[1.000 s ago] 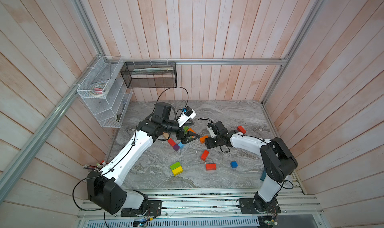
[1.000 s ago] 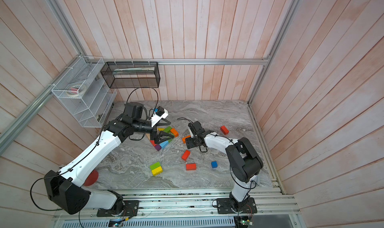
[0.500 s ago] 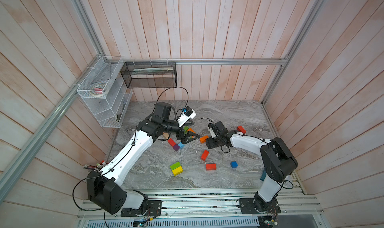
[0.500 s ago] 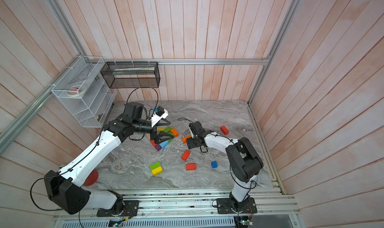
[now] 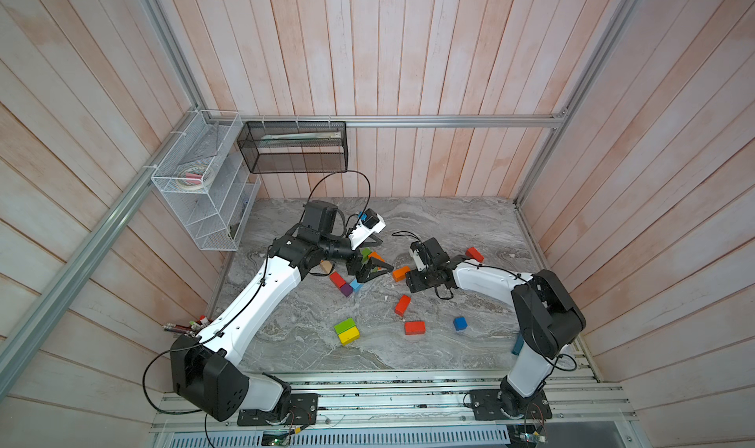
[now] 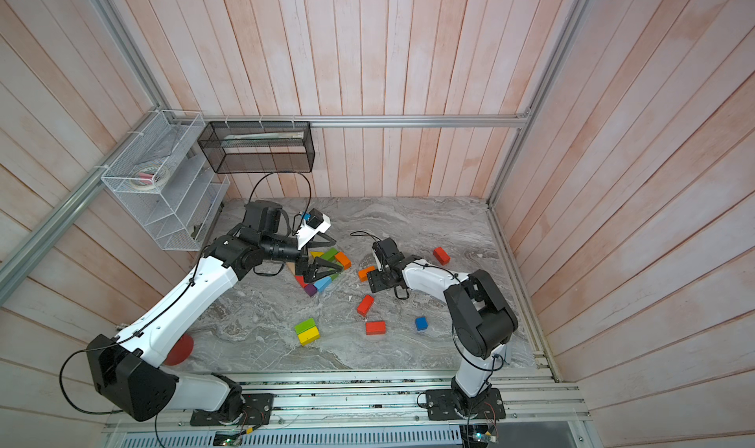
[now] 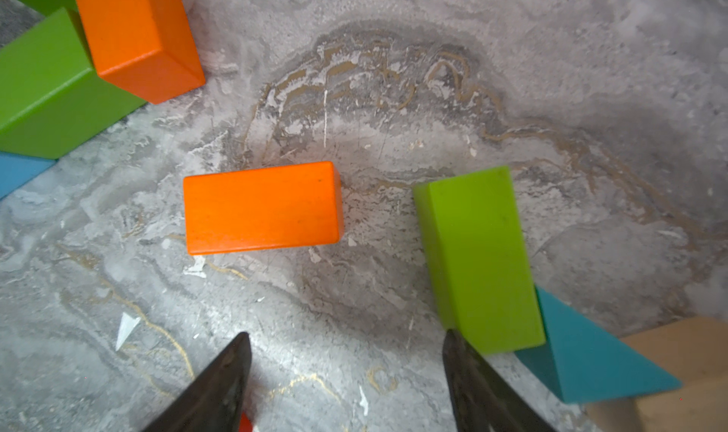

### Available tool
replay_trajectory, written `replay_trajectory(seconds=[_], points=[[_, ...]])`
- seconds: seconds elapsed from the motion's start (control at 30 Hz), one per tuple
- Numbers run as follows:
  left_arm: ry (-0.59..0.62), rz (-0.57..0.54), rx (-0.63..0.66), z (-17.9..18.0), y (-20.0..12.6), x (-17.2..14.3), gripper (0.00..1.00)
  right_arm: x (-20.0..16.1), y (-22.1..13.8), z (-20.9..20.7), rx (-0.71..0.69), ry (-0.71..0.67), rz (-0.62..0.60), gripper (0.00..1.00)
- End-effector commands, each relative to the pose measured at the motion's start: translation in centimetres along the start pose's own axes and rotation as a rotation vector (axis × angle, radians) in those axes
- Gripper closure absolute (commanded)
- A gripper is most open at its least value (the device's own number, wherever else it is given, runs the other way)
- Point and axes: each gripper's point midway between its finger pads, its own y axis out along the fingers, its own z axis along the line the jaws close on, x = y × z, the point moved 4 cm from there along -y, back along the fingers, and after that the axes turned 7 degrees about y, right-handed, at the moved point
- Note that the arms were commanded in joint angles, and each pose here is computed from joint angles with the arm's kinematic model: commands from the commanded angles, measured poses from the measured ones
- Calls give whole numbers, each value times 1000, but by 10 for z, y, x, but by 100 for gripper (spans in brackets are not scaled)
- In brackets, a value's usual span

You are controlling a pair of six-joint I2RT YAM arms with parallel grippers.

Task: Assemble a heart with building blocks
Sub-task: Assemble the building block at the center of the board.

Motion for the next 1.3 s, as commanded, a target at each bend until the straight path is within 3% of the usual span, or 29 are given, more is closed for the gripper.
replay_trajectory(seconds=[0.0, 0.43, 0.57, 0.77, 1.27], points=[[24, -17, 1, -5, -3, 4, 0, -3, -1, -5, -24, -12, 20, 23], [24, -22, -5, -5, -3, 5, 0, 14, -19, 31, 131, -100, -51, 24], [25, -25, -6, -5, -3, 5, 0, 24, -17, 44, 140, -118, -63, 32], [26, -25, -5, -6, -3, 6, 0, 37, -4, 60, 37, -175, -91, 44], [37, -30, 5, -8, -7, 8, 0, 42, 24, 60, -191, -273, -89, 60]])
